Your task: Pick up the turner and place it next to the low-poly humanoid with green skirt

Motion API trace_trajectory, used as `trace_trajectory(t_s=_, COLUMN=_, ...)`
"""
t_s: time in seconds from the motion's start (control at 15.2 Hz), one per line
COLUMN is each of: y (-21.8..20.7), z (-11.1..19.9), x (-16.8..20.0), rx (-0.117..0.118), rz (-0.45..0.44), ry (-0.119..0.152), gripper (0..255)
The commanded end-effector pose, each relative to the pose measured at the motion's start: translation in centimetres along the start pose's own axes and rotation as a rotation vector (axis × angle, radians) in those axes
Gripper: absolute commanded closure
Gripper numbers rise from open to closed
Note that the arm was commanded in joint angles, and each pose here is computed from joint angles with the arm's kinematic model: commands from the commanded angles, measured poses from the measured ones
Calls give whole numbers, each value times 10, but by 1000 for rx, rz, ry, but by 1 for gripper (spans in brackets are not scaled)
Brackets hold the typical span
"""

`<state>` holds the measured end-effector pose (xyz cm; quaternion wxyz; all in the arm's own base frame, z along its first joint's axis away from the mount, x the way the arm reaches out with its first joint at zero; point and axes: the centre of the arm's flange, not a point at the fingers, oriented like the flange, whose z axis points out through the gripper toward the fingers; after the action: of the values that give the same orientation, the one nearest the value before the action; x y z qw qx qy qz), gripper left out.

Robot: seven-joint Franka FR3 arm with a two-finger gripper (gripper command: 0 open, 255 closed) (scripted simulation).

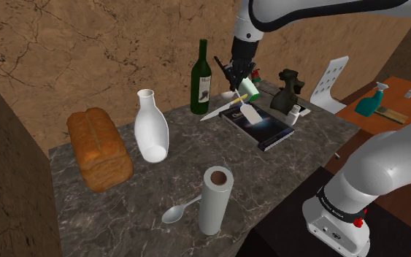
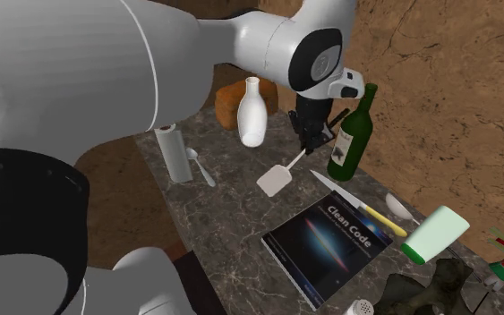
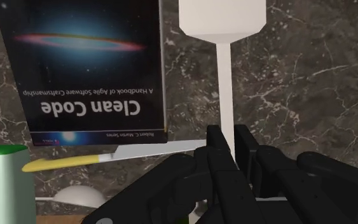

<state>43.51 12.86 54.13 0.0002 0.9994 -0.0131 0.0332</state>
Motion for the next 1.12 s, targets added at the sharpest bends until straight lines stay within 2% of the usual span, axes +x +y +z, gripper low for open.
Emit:
trace_trajectory(t_s=0.0, y=28, z=0, x=5, rx=0, rz=-2, ry=0, gripper=255)
trace_trajectory(t_s=1.06, y=236, z=2, x=40, rx=0, rz=-2, ry=0, gripper=255)
